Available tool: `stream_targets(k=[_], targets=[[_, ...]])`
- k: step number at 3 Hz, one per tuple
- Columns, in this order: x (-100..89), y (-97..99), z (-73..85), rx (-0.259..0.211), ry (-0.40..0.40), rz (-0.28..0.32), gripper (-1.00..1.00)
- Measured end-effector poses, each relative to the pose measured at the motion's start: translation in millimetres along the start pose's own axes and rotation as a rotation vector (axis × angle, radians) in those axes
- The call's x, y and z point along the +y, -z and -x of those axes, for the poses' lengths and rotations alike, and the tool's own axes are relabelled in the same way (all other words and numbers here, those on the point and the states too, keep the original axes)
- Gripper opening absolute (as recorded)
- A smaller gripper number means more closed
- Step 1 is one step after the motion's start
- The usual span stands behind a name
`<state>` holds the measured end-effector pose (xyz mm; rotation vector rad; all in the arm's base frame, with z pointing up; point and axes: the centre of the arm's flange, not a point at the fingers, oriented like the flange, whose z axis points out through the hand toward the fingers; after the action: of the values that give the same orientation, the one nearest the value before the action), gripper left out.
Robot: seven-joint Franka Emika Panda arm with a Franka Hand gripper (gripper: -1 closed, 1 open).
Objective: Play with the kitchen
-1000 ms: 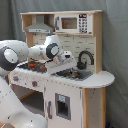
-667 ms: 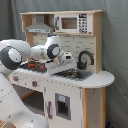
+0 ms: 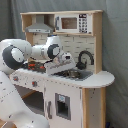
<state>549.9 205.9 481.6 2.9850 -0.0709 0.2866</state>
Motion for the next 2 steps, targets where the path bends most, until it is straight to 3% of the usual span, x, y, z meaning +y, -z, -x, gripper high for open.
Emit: stream_targets(k=[1,2], targets=[[-10.4,13.1,-8.5,-0.007,0.022,-0.009,-1.00],[6.1,44.5,-17.6,0.001,-0.005,-0.011,-1.00]])
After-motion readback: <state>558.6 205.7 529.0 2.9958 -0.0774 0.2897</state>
